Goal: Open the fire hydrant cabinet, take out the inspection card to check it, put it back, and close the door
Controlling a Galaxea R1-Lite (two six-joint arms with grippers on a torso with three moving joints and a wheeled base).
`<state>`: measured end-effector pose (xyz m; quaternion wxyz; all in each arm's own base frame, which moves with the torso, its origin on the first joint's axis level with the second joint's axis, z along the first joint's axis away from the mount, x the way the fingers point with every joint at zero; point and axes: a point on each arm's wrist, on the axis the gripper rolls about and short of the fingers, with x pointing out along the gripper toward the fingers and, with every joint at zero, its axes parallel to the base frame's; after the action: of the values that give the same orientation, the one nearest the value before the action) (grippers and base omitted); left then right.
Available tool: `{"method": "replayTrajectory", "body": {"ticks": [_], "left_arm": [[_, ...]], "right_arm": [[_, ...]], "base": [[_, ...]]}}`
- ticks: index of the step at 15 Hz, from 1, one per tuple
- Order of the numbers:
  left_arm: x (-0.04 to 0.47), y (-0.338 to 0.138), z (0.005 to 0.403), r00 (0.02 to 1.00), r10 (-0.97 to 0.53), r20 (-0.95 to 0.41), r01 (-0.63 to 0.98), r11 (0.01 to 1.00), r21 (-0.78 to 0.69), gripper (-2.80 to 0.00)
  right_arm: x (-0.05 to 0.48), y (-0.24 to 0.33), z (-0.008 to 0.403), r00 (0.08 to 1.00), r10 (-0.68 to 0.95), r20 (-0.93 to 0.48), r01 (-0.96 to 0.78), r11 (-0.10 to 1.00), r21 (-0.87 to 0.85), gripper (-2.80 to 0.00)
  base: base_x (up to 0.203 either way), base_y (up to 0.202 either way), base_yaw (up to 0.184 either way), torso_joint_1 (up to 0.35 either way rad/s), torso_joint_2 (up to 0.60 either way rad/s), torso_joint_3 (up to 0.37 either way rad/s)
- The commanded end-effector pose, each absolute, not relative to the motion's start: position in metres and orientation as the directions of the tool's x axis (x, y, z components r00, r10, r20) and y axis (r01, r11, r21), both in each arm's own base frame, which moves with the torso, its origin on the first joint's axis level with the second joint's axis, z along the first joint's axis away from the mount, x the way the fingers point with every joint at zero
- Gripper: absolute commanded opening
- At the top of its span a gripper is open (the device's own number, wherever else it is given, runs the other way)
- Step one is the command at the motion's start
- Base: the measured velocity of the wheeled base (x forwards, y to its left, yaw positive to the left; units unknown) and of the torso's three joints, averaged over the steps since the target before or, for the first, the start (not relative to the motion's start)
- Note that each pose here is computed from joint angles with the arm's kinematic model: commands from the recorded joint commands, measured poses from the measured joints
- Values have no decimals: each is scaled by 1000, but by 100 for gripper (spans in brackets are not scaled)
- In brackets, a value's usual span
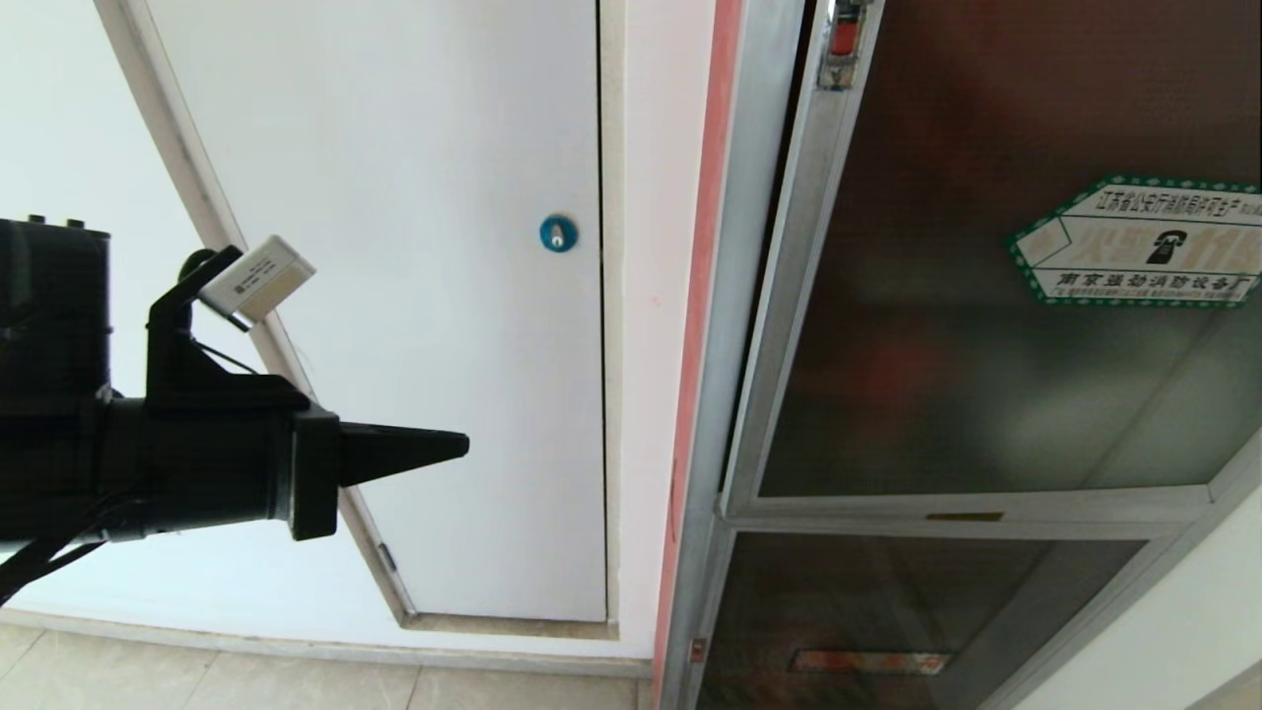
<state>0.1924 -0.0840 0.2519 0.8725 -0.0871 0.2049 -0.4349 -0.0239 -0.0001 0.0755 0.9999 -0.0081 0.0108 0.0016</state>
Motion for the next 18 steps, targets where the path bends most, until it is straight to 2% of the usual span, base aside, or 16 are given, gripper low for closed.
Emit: {"method": "replayTrajectory", "body": {"ticks": [1,6,12,18], "left_arm": [[215,-97,248,510,-803,-307,724,594,-350,-280],[232,-135,261,431,-857,-282,782,511,-358,-280],[275,-172,280,420,-879,-225,795,476,-375,-280],[290,-202,284,408,-890,-203,816,455,-356,-280]], "right_arm": [[-24,0,75,1000,3,-21,-3,1000,-17,-280],[-24,0,76,1000,3,-21,-3,1000,-15,-280],[-24,0,75,1000,3,-21,-3,1000,-15,-280],[-24,0,76,1000,3,-20,-3,1000,-15,-280]], "base": [[0,0,0,0,0,0],[0,0,0,0,0,0],[0,0,0,0,0,0],[0,0,0,0,0,0]]}}
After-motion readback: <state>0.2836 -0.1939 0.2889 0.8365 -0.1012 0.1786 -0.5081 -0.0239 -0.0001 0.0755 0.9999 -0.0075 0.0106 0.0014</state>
